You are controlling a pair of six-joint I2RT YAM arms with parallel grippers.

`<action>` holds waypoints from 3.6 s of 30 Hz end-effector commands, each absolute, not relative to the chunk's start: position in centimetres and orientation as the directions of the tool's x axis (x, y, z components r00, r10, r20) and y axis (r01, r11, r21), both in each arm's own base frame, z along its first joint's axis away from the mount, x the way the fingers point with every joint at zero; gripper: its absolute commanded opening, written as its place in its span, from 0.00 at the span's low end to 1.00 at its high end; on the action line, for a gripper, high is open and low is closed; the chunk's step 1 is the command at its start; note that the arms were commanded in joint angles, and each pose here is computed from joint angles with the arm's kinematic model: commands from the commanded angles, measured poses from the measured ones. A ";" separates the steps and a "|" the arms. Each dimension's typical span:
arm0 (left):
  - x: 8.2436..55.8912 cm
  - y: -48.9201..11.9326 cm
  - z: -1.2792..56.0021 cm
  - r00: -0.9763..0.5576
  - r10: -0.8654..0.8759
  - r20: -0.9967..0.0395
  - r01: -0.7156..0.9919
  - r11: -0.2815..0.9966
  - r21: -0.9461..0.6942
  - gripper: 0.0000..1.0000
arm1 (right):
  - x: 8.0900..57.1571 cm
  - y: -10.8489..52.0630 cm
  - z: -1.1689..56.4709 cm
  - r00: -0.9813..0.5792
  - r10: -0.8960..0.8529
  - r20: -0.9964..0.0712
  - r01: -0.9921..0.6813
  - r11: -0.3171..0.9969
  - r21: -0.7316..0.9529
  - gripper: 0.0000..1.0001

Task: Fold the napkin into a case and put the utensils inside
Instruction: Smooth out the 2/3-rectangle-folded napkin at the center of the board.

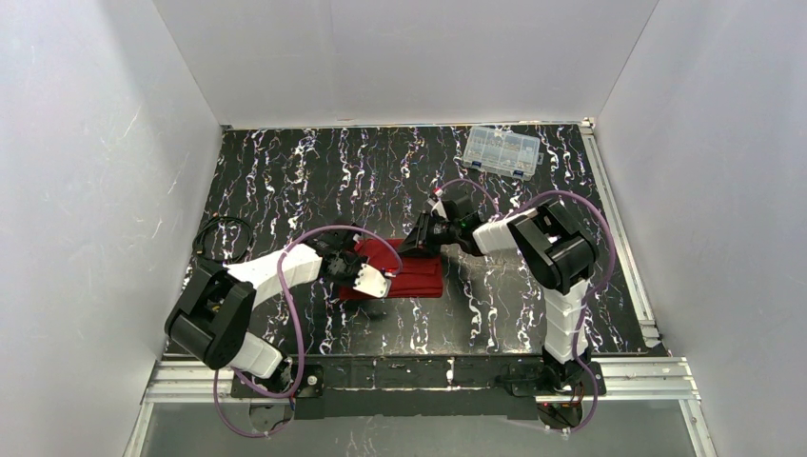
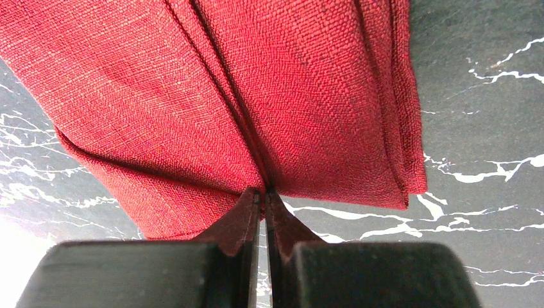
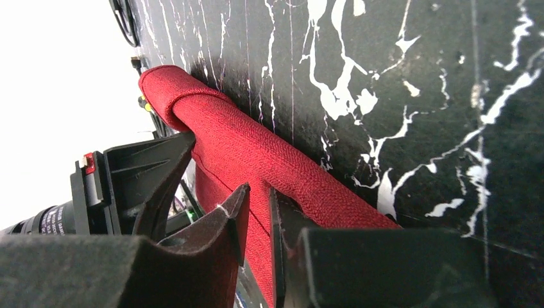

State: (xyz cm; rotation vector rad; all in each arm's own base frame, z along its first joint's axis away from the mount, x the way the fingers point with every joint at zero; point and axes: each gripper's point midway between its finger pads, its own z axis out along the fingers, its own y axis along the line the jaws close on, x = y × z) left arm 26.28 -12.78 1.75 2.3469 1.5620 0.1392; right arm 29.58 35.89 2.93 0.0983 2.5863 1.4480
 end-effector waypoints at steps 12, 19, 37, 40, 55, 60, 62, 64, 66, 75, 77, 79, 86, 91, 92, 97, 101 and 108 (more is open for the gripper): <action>19.0 -14.4 8.4 0.048 0.928 -0.369 0.983 -0.109 -0.145 0.33 | 28.5 33.6 -0.6 -0.978 0.170 -0.123 0.001 0.589 0.808 0.25; 20.3 -17.0 11.7 -0.164 0.868 -0.468 0.955 0.022 -0.295 0.32 | 28.5 33.2 -0.7 -0.972 0.188 -0.143 -0.003 0.594 0.805 0.25; 27.1 -14.6 3.5 -0.478 0.812 -0.335 0.872 0.391 -0.296 0.00 | 28.1 33.9 0.5 -0.968 0.212 -0.136 0.005 0.556 0.831 0.25; 26.6 -14.4 2.7 -0.472 0.817 -0.330 0.873 0.382 -0.302 0.00 | 28.4 34.5 2.3 -0.966 0.214 -0.148 -0.012 0.530 0.848 0.26; 26.1 -13.9 0.6 -0.458 0.820 -0.343 0.879 0.362 -0.309 0.00 | 31.1 40.9 7.2 -0.977 0.163 -0.139 -0.062 0.405 0.912 0.27; 26.0 -13.8 0.5 -0.449 0.824 -0.346 0.885 0.354 -0.304 0.00 | 31.7 42.9 7.0 -0.978 0.170 -0.120 -0.052 0.360 0.931 0.26; 25.9 -13.7 0.4 -0.449 0.825 -0.343 0.884 0.354 -0.305 0.00 | 32.0 43.2 6.7 -0.976 0.185 -0.113 -0.042 0.354 0.934 0.26; 25.9 -13.7 0.4 -0.447 0.825 -0.345 0.885 0.352 -0.305 0.00 | 32.3 43.1 5.9 -0.973 0.201 -0.110 -0.028 0.374 0.927 0.25; 25.9 -13.7 0.4 -0.446 0.825 -0.347 0.886 0.352 -0.303 0.00 | 32.3 42.6 4.6 -0.972 0.211 -0.104 -0.009 0.409 0.912 0.24; 25.8 -15.1 4.5 -0.491 0.793 -0.360 0.849 0.344 -0.400 0.04 | 30.7 40.3 -0.3 -0.971 0.227 -0.077 0.053 0.519 0.853 0.23; 25.4 -15.9 6.2 -0.510 0.779 -0.363 0.825 0.326 -0.461 0.07 | 30.4 40.1 -0.8 -0.972 0.224 -0.076 0.054 0.522 0.851 0.23; 25.6 -16.8 8.0 -0.528 0.760 -0.378 0.805 0.307 -0.507 0.08 | 30.2 39.9 -1.3 -0.972 0.222 -0.078 0.053 0.529 0.847 0.22; 26.9 -19.5 10.8 -0.600 0.678 -0.425 0.742 0.273 -0.612 0.08 | 29.5 39.8 -2.0 -0.974 0.208 -0.087 0.042 0.546 0.837 0.22; 29.3 -19.3 8.3 -0.667 0.633 -0.394 0.703 0.358 -0.615 0.04 | 29.3 39.8 -2.1 -0.973 0.213 -0.087 0.044 0.544 0.838 0.22; 29.8 -19.1 7.6 -0.682 0.626 -0.379 0.690 0.377 -0.618 0.02 | 29.3 39.8 -2.1 -0.973 0.215 -0.084 0.047 0.541 0.840 0.22; 31.4 -18.0 4.8 -0.764 0.576 -0.291 0.597 0.462 -0.656 0.00 | 29.0 39.8 -2.0 -0.972 0.217 -0.086 0.047 0.542 0.839 0.22; 31.4 -16.9 3.3 -0.797 0.561 -0.226 0.543 0.498 -0.676 0.00 | 28.8 39.7 -2.0 -0.972 0.221 -0.083 0.051 0.540 0.840 0.22; 31.0 -15.3 0.9 -0.815 0.557 -0.159 0.508 0.556 -0.658 0.00 | 28.8 40.2 -1.0 -0.972 0.218 -0.085 0.041 0.514 0.857 0.22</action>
